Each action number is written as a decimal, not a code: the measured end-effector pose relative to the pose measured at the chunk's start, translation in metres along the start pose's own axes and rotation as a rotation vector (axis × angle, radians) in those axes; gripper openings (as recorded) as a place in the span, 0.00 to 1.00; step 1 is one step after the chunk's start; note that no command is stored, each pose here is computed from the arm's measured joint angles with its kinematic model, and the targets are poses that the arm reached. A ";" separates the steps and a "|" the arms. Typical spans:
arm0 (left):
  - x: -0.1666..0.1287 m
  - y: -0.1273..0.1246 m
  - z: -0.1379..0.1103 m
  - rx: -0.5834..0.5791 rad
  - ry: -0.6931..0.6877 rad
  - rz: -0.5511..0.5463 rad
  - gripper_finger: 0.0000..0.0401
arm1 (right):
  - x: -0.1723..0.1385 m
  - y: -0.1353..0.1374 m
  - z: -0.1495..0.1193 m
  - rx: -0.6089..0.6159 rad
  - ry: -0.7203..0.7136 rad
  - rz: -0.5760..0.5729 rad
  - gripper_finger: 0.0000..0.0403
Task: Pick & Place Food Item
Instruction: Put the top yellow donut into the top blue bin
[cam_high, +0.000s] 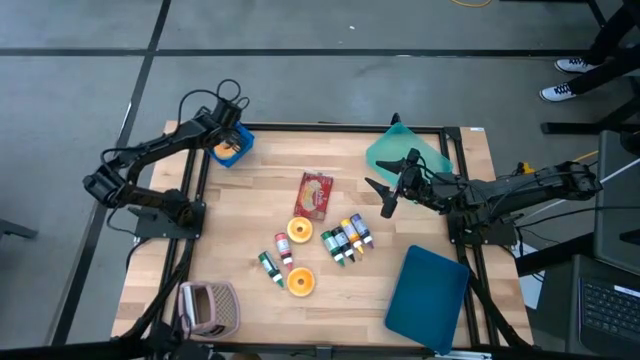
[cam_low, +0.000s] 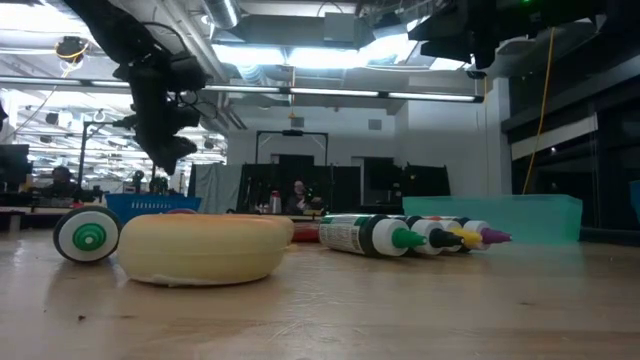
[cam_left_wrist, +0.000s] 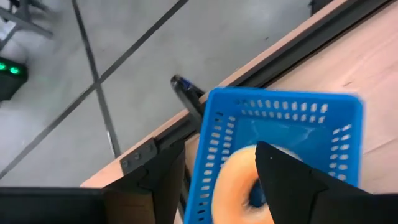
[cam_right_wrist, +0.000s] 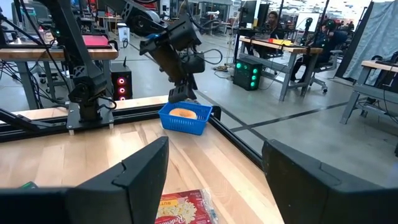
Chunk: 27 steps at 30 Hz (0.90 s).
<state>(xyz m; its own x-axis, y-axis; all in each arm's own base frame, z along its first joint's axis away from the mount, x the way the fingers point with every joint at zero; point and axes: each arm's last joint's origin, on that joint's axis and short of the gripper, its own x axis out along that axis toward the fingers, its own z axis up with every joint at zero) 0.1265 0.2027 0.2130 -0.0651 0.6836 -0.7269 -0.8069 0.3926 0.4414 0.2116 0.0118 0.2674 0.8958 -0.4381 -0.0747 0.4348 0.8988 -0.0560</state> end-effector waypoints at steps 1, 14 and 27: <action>-0.002 0.000 0.000 -0.001 -0.010 -0.009 0.47 | 0.000 0.000 0.000 0.000 0.000 -0.001 0.63; -0.068 0.017 -0.021 -0.043 -0.131 -0.184 0.47 | 0.000 0.000 0.000 0.000 0.000 -0.003 0.63; -0.130 -0.060 -0.029 0.245 -0.302 -0.869 0.45 | 0.000 0.000 0.002 0.008 -0.014 -0.003 0.63</action>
<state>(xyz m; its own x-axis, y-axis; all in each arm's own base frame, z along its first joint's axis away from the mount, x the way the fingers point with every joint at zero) 0.1666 0.0724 0.2652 0.6820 0.2086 -0.7009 -0.3539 0.9329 -0.0666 0.2117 0.0117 0.2689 0.8958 -0.4402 -0.0611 0.4378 0.8977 -0.0484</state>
